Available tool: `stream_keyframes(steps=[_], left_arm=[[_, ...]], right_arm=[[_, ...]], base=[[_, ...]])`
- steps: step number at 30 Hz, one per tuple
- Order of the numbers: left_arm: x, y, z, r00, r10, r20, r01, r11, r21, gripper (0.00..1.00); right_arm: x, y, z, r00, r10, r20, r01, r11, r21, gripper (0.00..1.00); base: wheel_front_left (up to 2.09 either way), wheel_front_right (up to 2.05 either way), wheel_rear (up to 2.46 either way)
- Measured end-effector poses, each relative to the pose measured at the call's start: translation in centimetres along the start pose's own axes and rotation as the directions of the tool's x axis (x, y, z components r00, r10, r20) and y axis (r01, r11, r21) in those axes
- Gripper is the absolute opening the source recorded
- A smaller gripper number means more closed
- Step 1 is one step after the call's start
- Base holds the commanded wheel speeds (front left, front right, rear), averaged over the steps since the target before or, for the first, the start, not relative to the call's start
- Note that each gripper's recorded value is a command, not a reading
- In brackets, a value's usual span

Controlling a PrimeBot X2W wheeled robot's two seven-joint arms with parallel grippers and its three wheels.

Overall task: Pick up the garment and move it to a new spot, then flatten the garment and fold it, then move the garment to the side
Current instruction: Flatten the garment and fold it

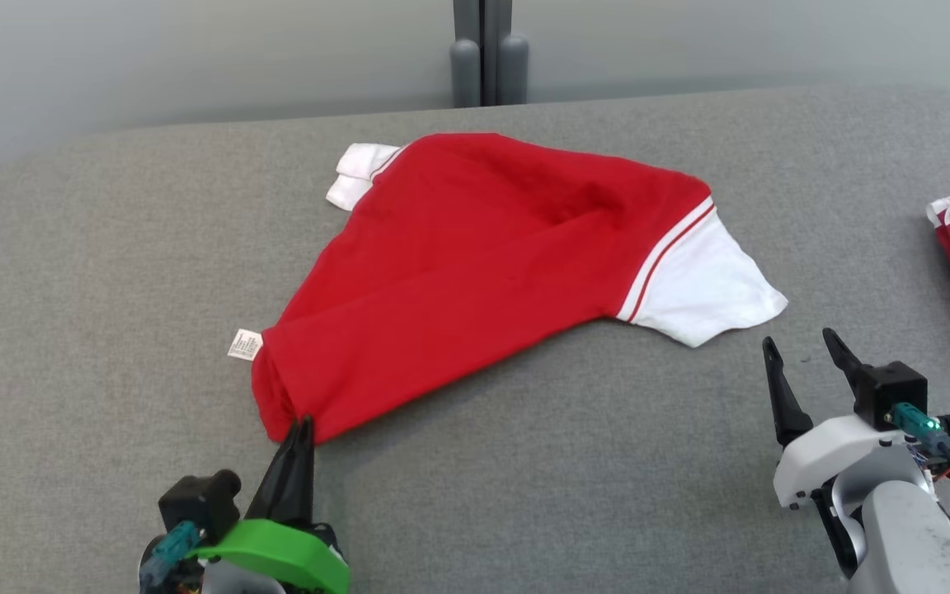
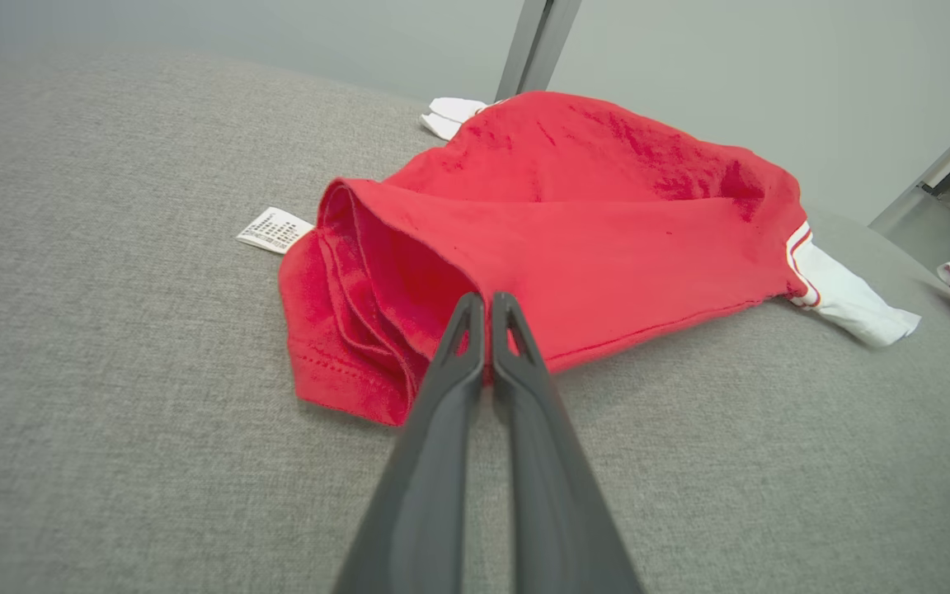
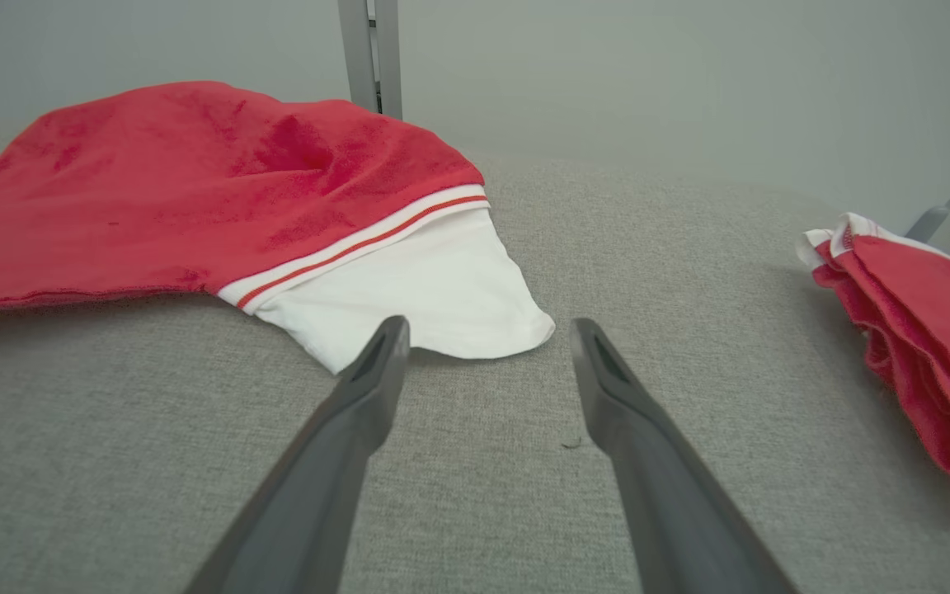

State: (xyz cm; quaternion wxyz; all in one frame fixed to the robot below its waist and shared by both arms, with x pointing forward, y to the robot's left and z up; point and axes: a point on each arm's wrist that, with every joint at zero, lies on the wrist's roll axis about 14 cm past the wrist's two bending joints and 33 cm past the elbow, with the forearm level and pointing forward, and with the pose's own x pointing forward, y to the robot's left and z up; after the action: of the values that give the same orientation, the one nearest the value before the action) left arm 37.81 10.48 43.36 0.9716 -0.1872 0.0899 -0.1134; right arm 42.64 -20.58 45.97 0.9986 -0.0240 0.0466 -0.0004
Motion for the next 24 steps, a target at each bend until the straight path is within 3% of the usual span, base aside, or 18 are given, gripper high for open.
stream_keyframes(steps=[13, 14, 15, 24], left_arm=[[-5.3, 6.3, 0.2, 0.977, 0.213, 0.023, -0.214, 0.976, 0.049, 0.00], [-5.3, 6.5, 0.2, 0.976, 0.219, 0.020, -0.220, 0.974, 0.055, 0.42], [-5.3, 6.6, 0.1, 0.975, 0.222, 0.017, -0.222, 0.973, 0.060, 1.00], [-4.6, 6.1, -0.5, 0.978, 0.211, -0.001, -0.210, 0.974, 0.081, 1.00]], right_arm=[[-2.2, 1.1, 0.9, 0.999, 0.024, 0.036, -0.025, 0.999, 0.040, 1.00], [-2.2, 1.2, 0.9, 0.999, 0.029, 0.036, -0.030, 0.999, 0.041, 1.00], [-2.3, 1.3, 0.8, 0.999, 0.031, 0.036, -0.033, 0.999, 0.042, 1.00], [-2.1, 2.9, 0.8, 0.996, 0.078, 0.040, -0.080, 0.996, 0.049, 1.00]], base=[[0.00, 0.00, 0.00], [0.00, 0.00, 0.00], [0.00, 0.00, 0.00], [0.00, 0.00, 0.00]])
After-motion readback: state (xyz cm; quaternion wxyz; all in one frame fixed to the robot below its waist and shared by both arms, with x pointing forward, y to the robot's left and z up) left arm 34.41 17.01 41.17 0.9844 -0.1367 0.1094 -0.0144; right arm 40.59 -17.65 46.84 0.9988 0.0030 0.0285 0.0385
